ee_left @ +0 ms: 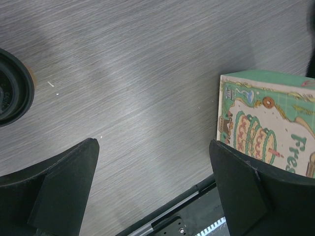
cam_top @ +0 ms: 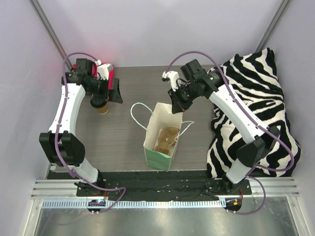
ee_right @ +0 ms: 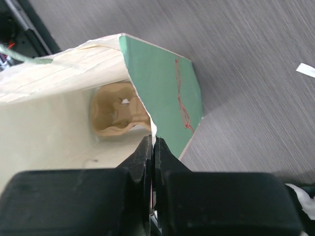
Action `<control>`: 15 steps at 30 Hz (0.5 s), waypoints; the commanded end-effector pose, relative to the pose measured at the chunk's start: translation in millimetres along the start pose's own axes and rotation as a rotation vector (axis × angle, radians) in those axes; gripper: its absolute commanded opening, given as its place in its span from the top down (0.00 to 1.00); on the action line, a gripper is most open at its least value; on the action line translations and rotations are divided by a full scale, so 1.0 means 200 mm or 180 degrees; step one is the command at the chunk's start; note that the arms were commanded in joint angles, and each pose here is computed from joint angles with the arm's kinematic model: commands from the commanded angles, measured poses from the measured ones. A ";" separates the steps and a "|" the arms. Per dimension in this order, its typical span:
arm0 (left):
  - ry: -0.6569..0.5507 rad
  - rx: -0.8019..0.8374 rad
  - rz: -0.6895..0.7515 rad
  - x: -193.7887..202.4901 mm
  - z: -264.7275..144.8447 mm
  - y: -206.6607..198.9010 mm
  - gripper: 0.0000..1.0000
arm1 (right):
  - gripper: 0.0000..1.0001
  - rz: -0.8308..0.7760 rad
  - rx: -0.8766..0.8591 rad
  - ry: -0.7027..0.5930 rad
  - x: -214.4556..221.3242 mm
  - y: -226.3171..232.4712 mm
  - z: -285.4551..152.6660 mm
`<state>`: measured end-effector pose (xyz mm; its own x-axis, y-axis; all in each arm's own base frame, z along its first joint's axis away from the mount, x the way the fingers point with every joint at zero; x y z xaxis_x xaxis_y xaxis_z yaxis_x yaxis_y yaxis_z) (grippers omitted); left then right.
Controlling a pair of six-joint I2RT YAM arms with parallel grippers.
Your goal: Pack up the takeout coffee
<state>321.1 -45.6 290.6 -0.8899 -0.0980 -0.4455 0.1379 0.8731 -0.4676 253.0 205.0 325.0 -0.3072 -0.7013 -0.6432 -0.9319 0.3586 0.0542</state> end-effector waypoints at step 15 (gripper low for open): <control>-0.0059 -0.1391 -0.0035 -0.23 0.04 0.34 0.00 | 0.49 -0.0068 0.0282 -0.0072 -0.07 -0.09 -0.04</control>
<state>368.1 -1.8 275.1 -0.8790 -0.1225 -0.4608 -0.0215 0.9756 -0.2184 266.4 204.8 326.0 -0.3057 -0.7073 -0.6374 -0.9206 0.3904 0.0084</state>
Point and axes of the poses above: each gripper's point midway between its finger pads, its own z axis out along the fingers, its own y axis along the line the jaws close on, x = y × z, the point moved 8 cm from there along -z, back along the fingers, and after that the axes turned 15 degrees about -z, right-handed, at the moved point
